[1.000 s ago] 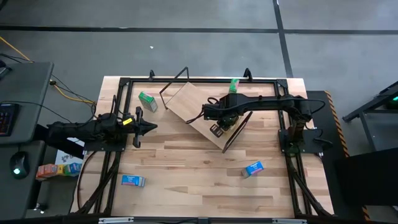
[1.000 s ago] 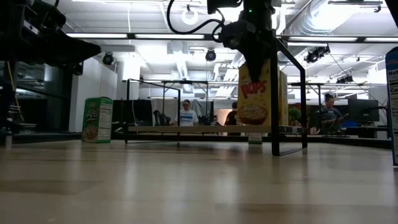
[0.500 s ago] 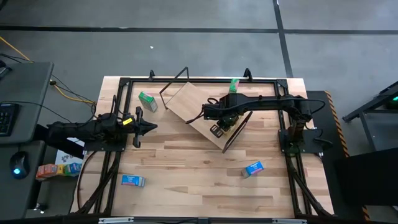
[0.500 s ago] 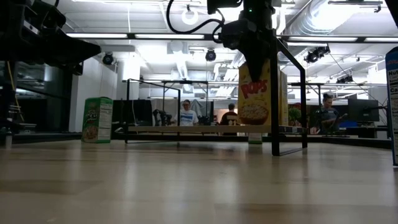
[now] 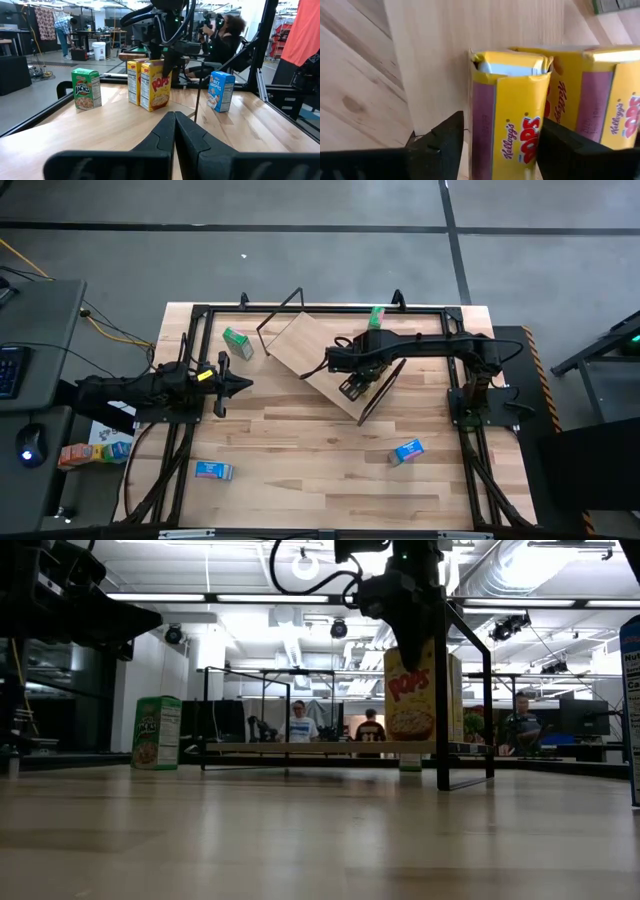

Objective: Stack cereal on shelf
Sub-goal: Put the yellow cereal box on the shelf aligned with the other yellow cereal box, then put the left blue cereal box on the shelf

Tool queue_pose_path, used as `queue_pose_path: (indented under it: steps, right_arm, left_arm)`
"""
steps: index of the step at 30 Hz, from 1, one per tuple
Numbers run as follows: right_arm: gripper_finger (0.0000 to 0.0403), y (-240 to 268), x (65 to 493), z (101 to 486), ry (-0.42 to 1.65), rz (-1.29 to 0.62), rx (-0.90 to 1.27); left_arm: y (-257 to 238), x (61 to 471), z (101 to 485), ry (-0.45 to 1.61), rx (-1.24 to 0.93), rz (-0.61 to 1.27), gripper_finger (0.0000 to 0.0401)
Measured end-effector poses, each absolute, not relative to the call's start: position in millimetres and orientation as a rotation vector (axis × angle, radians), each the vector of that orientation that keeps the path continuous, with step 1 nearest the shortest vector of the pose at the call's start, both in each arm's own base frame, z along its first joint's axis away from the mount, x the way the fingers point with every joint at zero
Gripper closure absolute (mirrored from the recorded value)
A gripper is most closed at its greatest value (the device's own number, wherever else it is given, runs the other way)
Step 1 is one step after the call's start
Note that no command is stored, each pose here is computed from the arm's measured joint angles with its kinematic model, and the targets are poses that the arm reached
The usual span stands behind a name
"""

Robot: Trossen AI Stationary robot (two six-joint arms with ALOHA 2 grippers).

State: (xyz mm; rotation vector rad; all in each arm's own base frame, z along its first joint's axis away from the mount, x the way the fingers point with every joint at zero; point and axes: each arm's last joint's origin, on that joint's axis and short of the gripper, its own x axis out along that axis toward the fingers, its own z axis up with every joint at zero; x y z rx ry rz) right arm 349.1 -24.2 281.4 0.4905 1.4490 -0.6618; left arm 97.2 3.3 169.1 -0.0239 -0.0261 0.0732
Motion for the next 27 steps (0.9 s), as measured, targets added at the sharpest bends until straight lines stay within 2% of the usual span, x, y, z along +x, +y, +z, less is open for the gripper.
queue_pose_path:
  steps: [7,18,22,27]
  right_arm:
    - [0.0215,-25,350,306,1.407,-0.636,0.466]
    - [0.0215,-24,343,373,1.236,-0.619,0.382]
    - [0.0214,-8,334,398,1.150,-0.558,0.347]
    - [0.0214,28,313,412,1.084,-0.541,0.250]
  left_arm:
    - [3,97,169,-0.026,-0.024,0.073,0.0401]
    - [3,97,169,-0.026,-0.024,0.073,0.0401]
    - [3,97,169,-0.026,-0.024,0.073,0.0401]
    - [3,97,169,-0.027,-0.024,0.073,0.0401]
